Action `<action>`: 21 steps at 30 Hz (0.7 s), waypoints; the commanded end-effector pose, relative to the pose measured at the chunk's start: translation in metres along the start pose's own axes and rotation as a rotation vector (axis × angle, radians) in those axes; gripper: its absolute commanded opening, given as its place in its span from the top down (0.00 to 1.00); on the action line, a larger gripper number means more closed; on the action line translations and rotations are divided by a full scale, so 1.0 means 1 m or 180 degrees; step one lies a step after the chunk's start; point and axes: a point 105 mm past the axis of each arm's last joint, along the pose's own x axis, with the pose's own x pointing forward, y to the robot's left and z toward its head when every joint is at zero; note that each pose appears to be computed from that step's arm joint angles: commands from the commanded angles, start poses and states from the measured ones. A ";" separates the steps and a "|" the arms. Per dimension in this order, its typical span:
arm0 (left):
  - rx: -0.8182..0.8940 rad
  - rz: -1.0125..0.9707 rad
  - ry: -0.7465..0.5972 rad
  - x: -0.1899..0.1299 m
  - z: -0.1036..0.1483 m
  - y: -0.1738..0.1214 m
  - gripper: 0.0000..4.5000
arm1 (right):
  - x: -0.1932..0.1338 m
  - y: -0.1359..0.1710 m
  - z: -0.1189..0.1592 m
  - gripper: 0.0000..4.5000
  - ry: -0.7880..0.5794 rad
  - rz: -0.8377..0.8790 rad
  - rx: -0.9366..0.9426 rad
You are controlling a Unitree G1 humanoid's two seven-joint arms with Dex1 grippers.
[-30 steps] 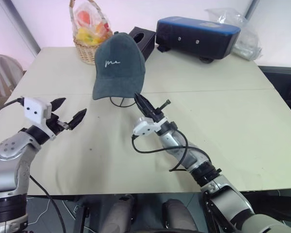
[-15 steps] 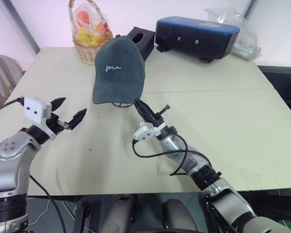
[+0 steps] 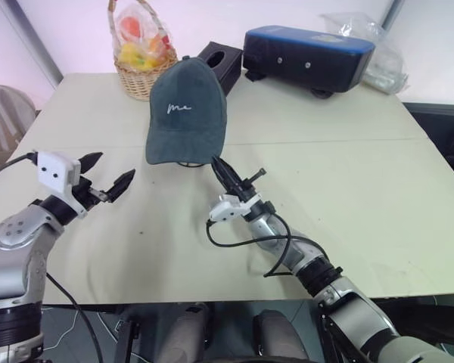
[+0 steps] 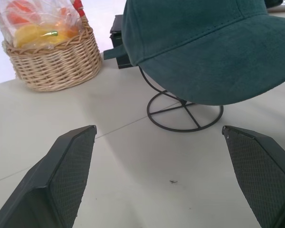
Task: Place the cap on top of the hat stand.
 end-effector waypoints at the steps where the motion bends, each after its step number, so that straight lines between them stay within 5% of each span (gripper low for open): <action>1: 0.0124 0.0003 -0.0089 -0.002 0.013 0.001 0.00 | 0.006 0.000 0.009 0.98 -0.0129 -0.0013 0.0058; 4: 0.0119 0.0002 -0.0090 -0.002 0.013 0.001 0.00 | 0.006 0.000 0.008 0.79 -0.0122 0.0003 0.0050; 6: 0.0115 -0.0001 -0.0091 -0.002 0.012 0.000 0.00 | 0.005 0.000 0.007 0.52 -0.0112 0.0028 0.0001; 7: 0.0113 -0.0002 -0.0091 -0.002 0.012 0.000 0.00 | 0.005 0.001 0.006 0.47 -0.0112 0.0048 -0.0025; 21: 0.0107 -0.0055 0.0016 -0.015 0.007 -0.003 0.00 | -0.020 -0.003 -0.025 0.47 0.0116 0.0416 -0.0107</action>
